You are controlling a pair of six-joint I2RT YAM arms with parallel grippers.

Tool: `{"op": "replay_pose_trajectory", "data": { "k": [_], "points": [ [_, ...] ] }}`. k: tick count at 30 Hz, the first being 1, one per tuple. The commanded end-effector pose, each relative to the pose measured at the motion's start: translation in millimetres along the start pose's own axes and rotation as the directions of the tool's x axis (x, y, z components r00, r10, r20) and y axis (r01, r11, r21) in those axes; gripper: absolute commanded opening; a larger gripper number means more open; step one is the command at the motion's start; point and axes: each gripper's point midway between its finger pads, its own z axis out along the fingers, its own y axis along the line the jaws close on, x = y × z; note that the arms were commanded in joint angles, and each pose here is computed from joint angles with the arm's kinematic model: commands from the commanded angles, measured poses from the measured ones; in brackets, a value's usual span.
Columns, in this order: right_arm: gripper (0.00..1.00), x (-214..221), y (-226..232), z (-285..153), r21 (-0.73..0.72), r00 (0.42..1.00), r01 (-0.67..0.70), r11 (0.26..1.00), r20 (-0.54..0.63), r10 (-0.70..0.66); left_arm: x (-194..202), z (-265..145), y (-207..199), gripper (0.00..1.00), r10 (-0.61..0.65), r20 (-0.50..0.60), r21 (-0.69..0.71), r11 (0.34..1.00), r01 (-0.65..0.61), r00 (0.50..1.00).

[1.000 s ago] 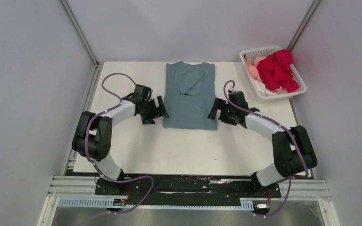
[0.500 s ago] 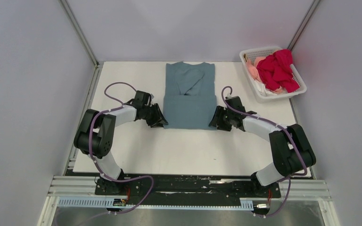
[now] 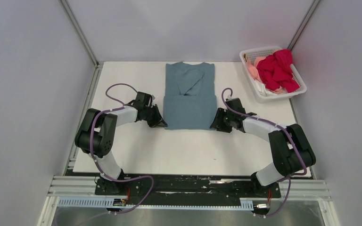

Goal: Fold and stack the t-shirts
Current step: Grab one side of the 2/3 rectangular tshirt with both arms, then fold the long partially folded tshirt into a neat square

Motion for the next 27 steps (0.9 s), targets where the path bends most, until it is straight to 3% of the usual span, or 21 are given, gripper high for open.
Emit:
{"op": "replay_pose_trajectory", "data": {
  "k": [1,6,11,19,22,27],
  "points": [
    [0.42,5.1,-2.0,6.3,0.003,1.0,-0.005,1.0,-0.01,0.005,8.9,4.5,8.7,0.0,0.004,-0.022,-0.023,1.0,-0.005,1.0],
    [0.26,11.1,1.0,7.5,-0.016,1.0,0.005,1.0,-0.027,-0.005,8.3,2.8,6.7,0.0,0.005,-0.015,-0.018,1.0,-0.005,1.0],
    [0.0,12.9,11.3,1.0,-0.071,0.998,0.05,0.996,-0.029,-0.052,13.9,-4.5,0.9,0.0,0.032,-0.001,0.018,0.999,-0.032,0.999],
    [0.0,68.9,24.1,-48.1,-0.166,0.976,0.146,0.975,-0.135,-0.17,52.6,-53.8,-0.8,0.0,0.072,0.072,0.049,0.996,-0.076,0.995],
    [0.0,90.0,37.9,-79.8,-0.219,0.948,0.223,0.95,-0.178,-0.263,80.7,-73.2,5.8,0.0,0.057,0.03,0.046,0.997,-0.058,0.998],
    [0.0,121.7,56.6,-130.7,-0.333,0.891,0.29,0.897,-0.248,-0.38,109.7,-125.3,-6.5,0.0,0.122,0.085,0.104,0.986,-0.131,0.989]
  ]
}}
